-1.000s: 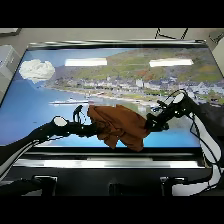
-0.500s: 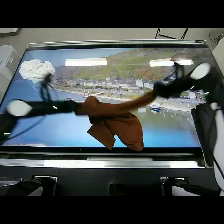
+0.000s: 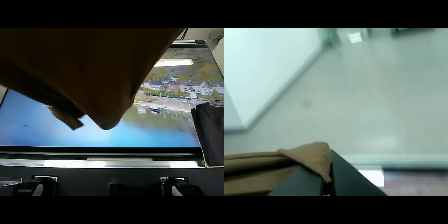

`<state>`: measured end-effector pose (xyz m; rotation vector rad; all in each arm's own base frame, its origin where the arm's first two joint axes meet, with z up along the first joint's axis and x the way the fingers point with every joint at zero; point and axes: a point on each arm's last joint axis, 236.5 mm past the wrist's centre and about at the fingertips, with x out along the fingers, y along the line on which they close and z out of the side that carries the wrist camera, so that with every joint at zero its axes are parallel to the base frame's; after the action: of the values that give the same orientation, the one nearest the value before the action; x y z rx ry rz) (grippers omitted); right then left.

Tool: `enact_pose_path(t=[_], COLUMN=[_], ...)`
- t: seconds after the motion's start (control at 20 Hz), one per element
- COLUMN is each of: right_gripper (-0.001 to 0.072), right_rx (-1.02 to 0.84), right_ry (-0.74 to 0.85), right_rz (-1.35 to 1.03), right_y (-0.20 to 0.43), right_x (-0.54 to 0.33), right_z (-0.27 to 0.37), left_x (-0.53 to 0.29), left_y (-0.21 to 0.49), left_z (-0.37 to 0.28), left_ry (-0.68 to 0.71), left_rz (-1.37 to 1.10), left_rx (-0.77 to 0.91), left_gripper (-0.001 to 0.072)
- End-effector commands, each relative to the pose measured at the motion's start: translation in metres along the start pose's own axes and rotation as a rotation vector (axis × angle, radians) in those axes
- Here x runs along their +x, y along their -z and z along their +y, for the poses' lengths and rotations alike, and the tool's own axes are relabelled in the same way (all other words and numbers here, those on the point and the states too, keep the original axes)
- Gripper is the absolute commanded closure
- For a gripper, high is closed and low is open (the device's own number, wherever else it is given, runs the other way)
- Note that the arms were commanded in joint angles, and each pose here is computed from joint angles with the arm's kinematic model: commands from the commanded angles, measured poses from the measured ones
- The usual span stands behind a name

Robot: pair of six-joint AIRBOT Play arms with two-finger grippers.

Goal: Fold the clothes and pants, and hang the long-sleeved shirts on hangers.

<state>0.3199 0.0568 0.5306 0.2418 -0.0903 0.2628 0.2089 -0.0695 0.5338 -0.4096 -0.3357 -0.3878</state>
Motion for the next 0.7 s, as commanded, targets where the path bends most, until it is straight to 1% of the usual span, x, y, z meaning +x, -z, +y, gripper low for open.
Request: enact_pose_path(t=[0.0, 0.1, 0.25, 0.4, 0.55, 0.65], right_gripper=[0.0677, 0.0677, 0.0678, 0.0678, 0.0677, 0.0677], right_rx=[0.062, 0.058, 0.065, 0.091, 0.166, 0.245], right_ry=[-0.106, -0.1, -0.074, -0.016, 0.033, 0.077], right_rz=[-0.265, -0.256, -0.076, 0.253, 0.436, 0.561], right_y=[-0.073, -0.071, -0.024, 0.073, 0.154, 0.211], right_x=[-0.053, -0.05, -0.015, 0.045, 0.111, 0.14], right_z=[0.038, 0.036, 0.022, -0.012, -0.051, -0.073], left_x=[-0.037, -0.029, 0.009, 0.073, 0.136, 0.18], left_y=[-0.068, -0.068, -0.045, -0.003, 0.034, 0.101], left_z=[-0.036, -0.029, 0.001, 0.06, 0.127, 0.158], left_ry=[0.086, 0.074, 0.022, -0.071, -0.178, -0.205], left_rz=[-0.236, -0.242, -0.183, -0.112, -0.149, -0.021], left_rx=[-0.079, -0.086, -0.076, -0.107, -0.044, -0.054], left_gripper=[0.0685, 0.0685, 0.0685, 0.0685, 0.0684, 0.0685])
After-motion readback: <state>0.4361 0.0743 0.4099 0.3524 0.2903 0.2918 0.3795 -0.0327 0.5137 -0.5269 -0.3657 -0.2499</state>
